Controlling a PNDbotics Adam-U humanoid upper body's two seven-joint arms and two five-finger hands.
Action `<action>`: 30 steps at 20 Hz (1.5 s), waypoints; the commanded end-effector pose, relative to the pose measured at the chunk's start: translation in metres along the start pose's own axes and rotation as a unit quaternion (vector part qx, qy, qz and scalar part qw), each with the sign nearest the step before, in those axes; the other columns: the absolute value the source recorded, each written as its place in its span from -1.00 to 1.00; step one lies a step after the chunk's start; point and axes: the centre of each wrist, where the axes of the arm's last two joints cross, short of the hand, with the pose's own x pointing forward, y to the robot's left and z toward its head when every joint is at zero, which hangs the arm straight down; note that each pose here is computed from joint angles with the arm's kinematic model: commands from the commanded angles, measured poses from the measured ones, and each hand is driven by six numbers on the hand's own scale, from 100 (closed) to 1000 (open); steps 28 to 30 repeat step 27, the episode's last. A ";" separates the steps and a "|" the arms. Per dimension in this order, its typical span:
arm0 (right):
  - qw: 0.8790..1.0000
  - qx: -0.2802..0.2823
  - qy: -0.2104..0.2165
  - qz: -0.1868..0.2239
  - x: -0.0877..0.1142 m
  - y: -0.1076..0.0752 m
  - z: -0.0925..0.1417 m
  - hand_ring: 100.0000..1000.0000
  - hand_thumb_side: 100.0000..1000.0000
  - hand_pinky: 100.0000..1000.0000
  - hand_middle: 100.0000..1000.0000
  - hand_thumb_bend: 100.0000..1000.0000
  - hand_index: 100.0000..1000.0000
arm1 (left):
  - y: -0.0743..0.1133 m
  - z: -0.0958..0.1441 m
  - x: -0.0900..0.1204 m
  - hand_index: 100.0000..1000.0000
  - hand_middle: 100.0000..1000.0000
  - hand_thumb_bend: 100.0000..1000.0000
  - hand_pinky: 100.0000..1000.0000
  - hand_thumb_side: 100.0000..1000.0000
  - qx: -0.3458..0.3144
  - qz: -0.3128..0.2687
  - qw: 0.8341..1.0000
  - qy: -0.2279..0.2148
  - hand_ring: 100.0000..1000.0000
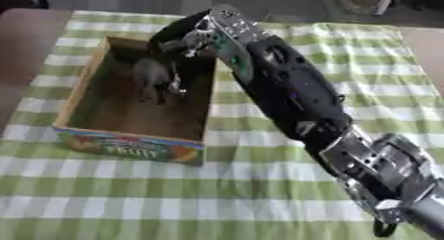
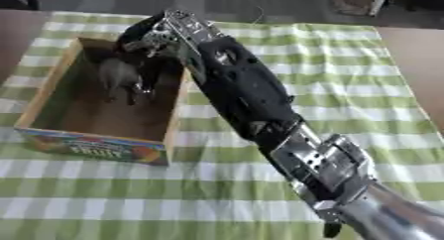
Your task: Pick up objects on the table and place them in the box.
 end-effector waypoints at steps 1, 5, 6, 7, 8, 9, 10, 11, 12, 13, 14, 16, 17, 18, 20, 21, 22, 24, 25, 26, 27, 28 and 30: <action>1.000 -0.011 -0.018 0.008 -0.003 -0.016 0.012 1.00 -0.14 1.00 1.00 0.00 1.00 | 0.000 -0.004 0.006 0.03 0.37 -1.00 -0.45 0.56 -0.003 0.001 1.000 -0.013 -0.37; 1.000 -0.003 -0.002 0.012 -0.005 -0.015 0.013 1.00 0.22 1.00 1.00 0.59 1.00 | 0.000 -0.005 0.006 0.03 0.37 -1.00 -0.45 0.56 -0.004 0.001 1.000 -0.014 -0.37; 1.000 -0.002 0.003 0.015 -0.005 -0.015 0.013 1.00 0.22 1.00 1.00 0.58 1.00 | 0.000 -0.005 0.006 0.03 0.37 -1.00 -0.45 0.56 -0.004 0.001 1.000 -0.014 -0.37; 1.000 -0.003 0.005 0.017 -0.005 -0.015 0.013 1.00 0.22 1.00 1.00 0.58 1.00 | 0.000 -0.005 0.006 0.03 0.37 -1.00 -0.45 0.56 -0.004 0.001 1.000 -0.014 -0.37; 1.000 -0.007 0.006 0.017 -0.004 -0.015 0.013 1.00 0.21 1.00 1.00 0.47 1.00 | 0.000 -0.005 0.006 0.03 0.37 -1.00 -0.45 0.56 -0.004 0.001 1.000 -0.014 -0.37; 1.000 -0.014 0.005 0.016 -0.004 -0.017 0.015 1.00 0.22 1.00 1.00 0.39 1.00 | 0.000 -0.005 0.006 0.03 0.37 -1.00 -0.45 0.56 -0.005 0.001 1.000 -0.014 -0.37; 1.000 -0.025 0.004 0.015 -0.004 -0.019 0.017 1.00 0.22 1.00 1.00 0.36 1.00 | 0.000 -0.005 0.006 0.03 0.37 -1.00 -0.45 0.56 -0.005 0.002 1.000 -0.015 -0.37; 0.999 -0.035 0.003 0.017 -0.003 -0.021 0.020 1.00 0.22 1.00 1.00 0.31 1.00 | 0.000 -0.005 0.006 0.03 0.37 -1.00 -0.45 0.56 -0.005 0.002 1.000 -0.014 -0.37; 0.999 -0.048 0.002 0.017 -0.002 -0.024 0.023 1.00 0.24 1.00 1.00 0.28 1.00 | 0.000 -0.005 0.006 0.03 0.37 -1.00 -0.45 0.56 -0.005 0.002 1.000 -0.014 -0.37; 0.998 -0.060 0.001 0.017 -0.001 -0.027 0.027 1.00 0.26 1.00 1.00 0.25 1.00 | 0.000 -0.005 0.006 0.03 0.37 -1.00 -0.45 0.56 -0.005 0.001 1.000 -0.014 -0.37; 0.997 -0.073 -0.001 0.017 -0.001 -0.031 0.032 1.00 0.28 1.00 1.00 0.21 1.00 | 0.000 -0.005 0.006 0.03 0.37 -1.00 -0.45 0.56 -0.005 0.001 1.000 -0.014 -0.37; 0.994 -0.103 -0.002 0.019 0.001 -0.038 0.044 1.00 0.37 0.99 1.00 0.06 1.00 | 0.000 -0.005 0.006 0.03 0.37 -1.00 -0.45 0.56 -0.005 0.000 1.000 -0.013 -0.37; 0.993 -0.119 -0.002 0.021 0.001 -0.041 0.051 1.00 0.42 0.98 1.00 -0.02 1.00 | 0.001 -0.005 0.006 0.04 0.37 -1.00 -0.45 0.56 -0.005 0.000 1.000 -0.013 -0.36; 0.990 -0.139 -0.001 0.025 0.002 -0.046 0.060 1.00 0.49 0.97 1.00 -0.10 1.00 | 0.001 -0.005 0.006 0.04 0.37 -1.00 -0.45 0.56 -0.004 -0.001 1.000 -0.013 -0.36; 0.983 -0.182 0.006 0.032 0.004 -0.053 0.080 1.00 0.65 0.95 0.99 -0.35 1.00 | 0.002 -0.005 0.006 0.04 0.37 -1.00 -0.45 0.56 -0.003 -0.002 1.000 -0.013 -0.36; 0.980 -0.198 0.007 0.031 0.006 -0.055 0.087 1.00 0.73 0.94 0.97 -0.57 1.00 | 0.002 -0.005 0.006 0.04 0.37 -1.00 -0.45 0.56 -0.003 -0.003 1.000 -0.013 -0.36; 0.975 -0.220 0.011 0.028 0.006 -0.057 0.097 1.00 0.79 0.92 0.94 -0.74 1.00 | 0.002 -0.005 0.006 0.04 0.37 -1.00 -0.45 0.56 -0.002 -0.003 1.000 -0.013 -0.36; 0.963 -0.267 0.023 0.017 0.006 -0.059 0.117 0.97 0.90 0.90 0.91 -0.90 1.00 | 0.003 -0.004 0.006 0.04 0.37 -1.00 -0.45 0.55 -0.001 -0.005 1.000 -0.013 -0.36; 0.958 -0.286 0.027 0.010 0.006 -0.059 0.125 0.95 0.94 0.89 0.90 -0.93 1.00 | 0.003 -0.004 0.006 0.04 0.37 -1.00 -0.45 0.55 -0.001 -0.005 1.000 -0.013 -0.36; 0.951 -0.306 0.031 0.002 0.007 -0.059 0.133 0.93 0.99 0.89 0.87 -1.00 1.00 | 0.003 -0.004 0.006 0.04 0.37 -1.00 -0.45 0.56 0.000 -0.006 1.000 -0.013 -0.36; 0.945 -0.325 0.035 -0.007 0.007 -0.058 0.141 0.91 1.00 0.88 0.86 -1.00 0.98 | 0.004 -0.004 0.006 0.04 0.37 -1.00 -0.45 0.55 0.001 -0.007 1.000 -0.013 -0.36; 0.945 -0.325 0.035 -0.007 0.007 -0.058 0.141 0.91 1.00 0.88 0.86 -1.00 0.98 | 0.004 -0.004 0.006 0.04 0.37 -1.00 -0.45 0.55 0.001 -0.007 1.000 -0.013 -0.36; 0.945 -0.325 0.035 -0.007 0.007 -0.058 0.141 0.91 1.00 0.88 0.86 -1.00 0.98 | 0.004 -0.004 0.006 0.04 0.37 -1.00 -0.45 0.55 0.001 -0.007 1.000 -0.013 -0.36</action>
